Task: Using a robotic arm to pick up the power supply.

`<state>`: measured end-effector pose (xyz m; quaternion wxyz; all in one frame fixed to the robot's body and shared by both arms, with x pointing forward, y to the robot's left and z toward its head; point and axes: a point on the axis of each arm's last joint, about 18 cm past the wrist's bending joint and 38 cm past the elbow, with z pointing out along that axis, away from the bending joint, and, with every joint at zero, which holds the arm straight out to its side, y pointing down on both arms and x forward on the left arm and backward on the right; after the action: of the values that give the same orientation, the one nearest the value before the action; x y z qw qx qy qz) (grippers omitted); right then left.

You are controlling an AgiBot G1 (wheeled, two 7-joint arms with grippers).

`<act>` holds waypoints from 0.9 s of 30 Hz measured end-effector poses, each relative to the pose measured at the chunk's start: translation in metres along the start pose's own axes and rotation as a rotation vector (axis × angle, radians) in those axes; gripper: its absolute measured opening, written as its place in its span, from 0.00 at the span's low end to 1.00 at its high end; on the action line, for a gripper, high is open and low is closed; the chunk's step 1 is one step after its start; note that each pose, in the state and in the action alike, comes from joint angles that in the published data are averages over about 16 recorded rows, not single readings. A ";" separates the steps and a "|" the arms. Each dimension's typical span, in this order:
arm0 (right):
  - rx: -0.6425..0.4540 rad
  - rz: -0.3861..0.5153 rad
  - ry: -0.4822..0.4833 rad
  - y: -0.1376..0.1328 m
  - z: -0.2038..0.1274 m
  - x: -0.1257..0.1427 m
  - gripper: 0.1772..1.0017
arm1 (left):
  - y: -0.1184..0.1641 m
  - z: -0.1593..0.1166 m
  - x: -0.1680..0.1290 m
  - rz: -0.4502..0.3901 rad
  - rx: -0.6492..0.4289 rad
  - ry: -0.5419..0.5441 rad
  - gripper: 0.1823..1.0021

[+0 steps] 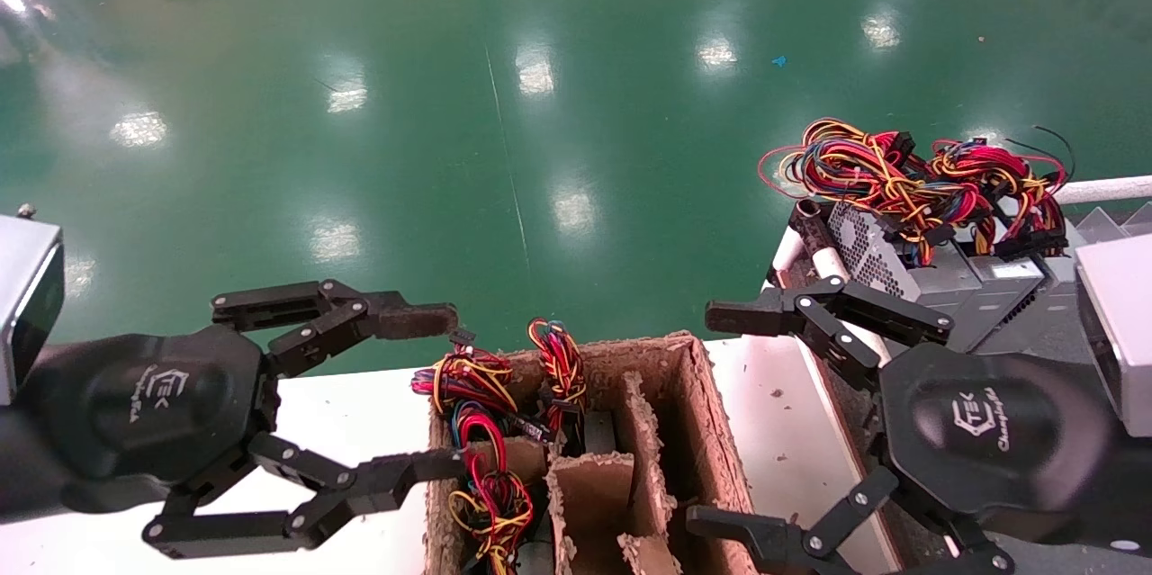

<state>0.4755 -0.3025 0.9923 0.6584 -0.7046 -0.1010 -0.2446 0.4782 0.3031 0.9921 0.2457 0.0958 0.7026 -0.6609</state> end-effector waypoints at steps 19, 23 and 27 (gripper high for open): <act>-0.102 0.019 0.050 0.027 0.020 0.011 1.00 | 0.000 0.000 0.000 0.000 0.000 0.000 0.24; -0.159 0.035 0.058 0.044 0.035 0.015 1.00 | 0.000 0.000 0.000 0.000 0.000 0.000 0.17; -0.215 0.059 0.049 0.063 0.054 0.018 1.00 | 0.000 0.000 0.000 0.000 0.000 0.000 0.10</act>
<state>0.5318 -0.2603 0.9446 0.5882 -0.7677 -0.0373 -0.2516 0.4782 0.3031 0.9920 0.2457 0.0958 0.7026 -0.6609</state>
